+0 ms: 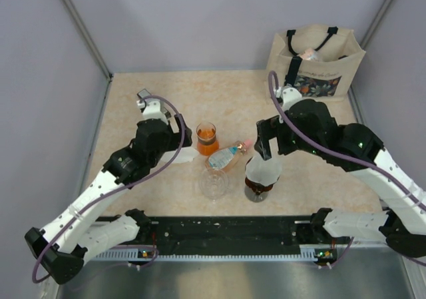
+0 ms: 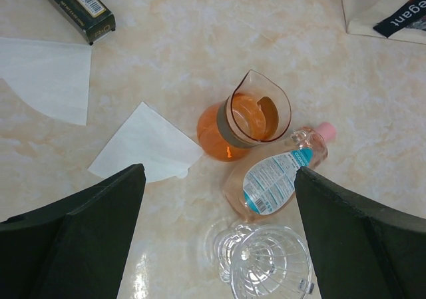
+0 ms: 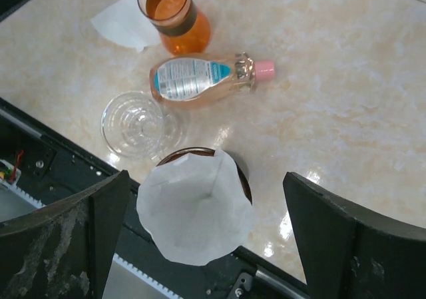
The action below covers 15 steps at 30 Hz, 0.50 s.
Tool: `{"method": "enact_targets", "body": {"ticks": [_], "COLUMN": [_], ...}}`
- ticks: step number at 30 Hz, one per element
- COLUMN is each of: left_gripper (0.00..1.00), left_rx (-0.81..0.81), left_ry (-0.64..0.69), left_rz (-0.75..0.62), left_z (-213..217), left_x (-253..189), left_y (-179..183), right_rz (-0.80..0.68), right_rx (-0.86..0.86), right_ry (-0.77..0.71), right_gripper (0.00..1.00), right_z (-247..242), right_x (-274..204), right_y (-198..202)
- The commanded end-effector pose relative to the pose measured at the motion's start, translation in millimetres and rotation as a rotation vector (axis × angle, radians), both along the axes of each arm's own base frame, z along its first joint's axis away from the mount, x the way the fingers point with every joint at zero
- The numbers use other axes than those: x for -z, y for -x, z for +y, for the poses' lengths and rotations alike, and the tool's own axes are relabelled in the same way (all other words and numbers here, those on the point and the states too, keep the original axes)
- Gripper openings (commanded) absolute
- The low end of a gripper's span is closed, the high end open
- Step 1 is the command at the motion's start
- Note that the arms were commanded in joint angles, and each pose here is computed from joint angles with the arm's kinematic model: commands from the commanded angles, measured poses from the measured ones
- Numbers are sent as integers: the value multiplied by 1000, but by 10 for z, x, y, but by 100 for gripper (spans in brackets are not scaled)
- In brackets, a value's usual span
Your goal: Place the coffee filter in the dripper
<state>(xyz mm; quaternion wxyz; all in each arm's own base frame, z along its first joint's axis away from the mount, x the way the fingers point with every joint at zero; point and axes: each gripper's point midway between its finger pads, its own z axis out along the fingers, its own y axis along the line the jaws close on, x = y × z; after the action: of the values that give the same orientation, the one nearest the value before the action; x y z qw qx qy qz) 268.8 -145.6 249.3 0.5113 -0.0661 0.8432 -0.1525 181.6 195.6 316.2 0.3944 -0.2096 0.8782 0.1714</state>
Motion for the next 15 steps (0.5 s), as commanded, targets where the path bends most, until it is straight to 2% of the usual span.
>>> {"method": "enact_targets", "body": {"ticks": [1,5,10,15], "left_gripper": [99,99,99,99], "left_rx": [-59,-117,-212,-233], "left_ry": [-1,-7,2,108], "left_rz": [-16,25,98,207], "left_z": [137,248,466,617], "left_x": [-59,34,228,509], "left_y": [20,79,153,148], "right_rz": [-139,-224,-296,-322], "right_rx": [125,197,191,136], "right_ry": [-120,-185,-238,-255], "right_gripper": [99,99,99,99], "right_z": [-33,-50,88,312], "right_x": [-282,-333,-399,-367], "right_y": [-207,-352,-491,-593]}}
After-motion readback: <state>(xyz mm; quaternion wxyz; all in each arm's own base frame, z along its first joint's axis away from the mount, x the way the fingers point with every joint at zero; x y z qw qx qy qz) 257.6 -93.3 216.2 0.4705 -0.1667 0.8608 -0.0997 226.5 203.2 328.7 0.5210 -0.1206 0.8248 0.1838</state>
